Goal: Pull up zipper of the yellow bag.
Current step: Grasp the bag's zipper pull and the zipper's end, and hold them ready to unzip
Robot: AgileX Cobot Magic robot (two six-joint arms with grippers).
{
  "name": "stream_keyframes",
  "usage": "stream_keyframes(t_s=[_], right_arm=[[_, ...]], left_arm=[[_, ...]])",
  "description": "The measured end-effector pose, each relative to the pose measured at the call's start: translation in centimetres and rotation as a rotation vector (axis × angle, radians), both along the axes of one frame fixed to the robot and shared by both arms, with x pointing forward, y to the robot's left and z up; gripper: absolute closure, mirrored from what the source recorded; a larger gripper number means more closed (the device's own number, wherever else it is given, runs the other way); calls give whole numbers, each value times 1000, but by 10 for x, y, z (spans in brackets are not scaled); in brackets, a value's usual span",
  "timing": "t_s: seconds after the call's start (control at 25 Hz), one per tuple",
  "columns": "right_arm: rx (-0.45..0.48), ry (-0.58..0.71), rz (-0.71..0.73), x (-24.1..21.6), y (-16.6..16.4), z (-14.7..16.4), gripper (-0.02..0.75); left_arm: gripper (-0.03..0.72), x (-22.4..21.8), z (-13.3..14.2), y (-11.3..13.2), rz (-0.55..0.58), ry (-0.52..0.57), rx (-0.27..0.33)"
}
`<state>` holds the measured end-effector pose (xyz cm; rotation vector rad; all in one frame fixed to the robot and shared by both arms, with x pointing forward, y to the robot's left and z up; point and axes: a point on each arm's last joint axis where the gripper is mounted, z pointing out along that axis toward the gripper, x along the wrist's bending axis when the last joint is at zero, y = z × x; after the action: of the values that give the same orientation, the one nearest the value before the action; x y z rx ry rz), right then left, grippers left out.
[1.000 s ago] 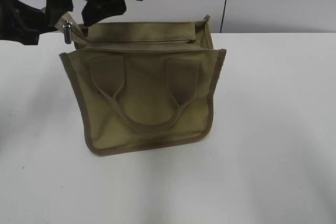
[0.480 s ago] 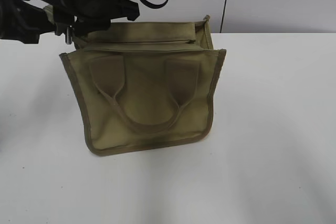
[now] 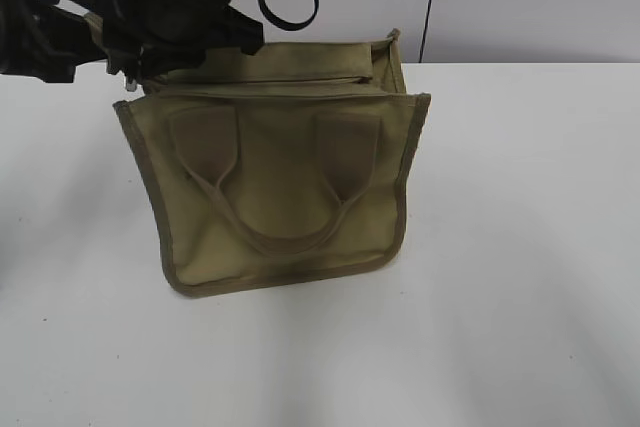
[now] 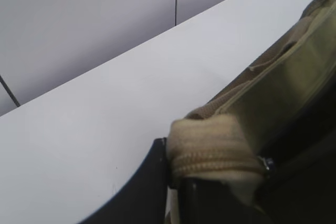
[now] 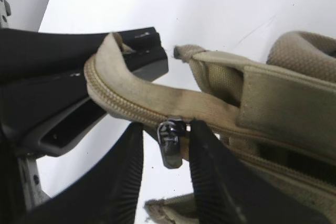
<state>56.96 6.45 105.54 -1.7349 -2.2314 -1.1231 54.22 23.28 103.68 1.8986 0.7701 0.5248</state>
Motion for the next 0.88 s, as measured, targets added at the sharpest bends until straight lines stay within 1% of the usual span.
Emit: stream_keyframes(t_s=[0.16, 0.24, 0.48, 0.56, 0.88], right_arm=[[-2, 3, -1, 1, 1, -2, 598], [-5, 6, -1, 1, 1, -4, 620], [-4, 11, -1, 1, 1, -5, 626], [-4, 13, -2, 1, 1, -5, 648], [-20, -3, 27, -1, 0, -2, 667]], left_arm=[[680, -1, 1, -1, -10, 1, -11], [680, -1, 1, -1, -12, 1, -16], [680, -2, 3, -1, -12, -4, -22], [680, -2, 4, -1, -11, -9, -24], [680, -2, 5, -2, -11, -10, -29]])
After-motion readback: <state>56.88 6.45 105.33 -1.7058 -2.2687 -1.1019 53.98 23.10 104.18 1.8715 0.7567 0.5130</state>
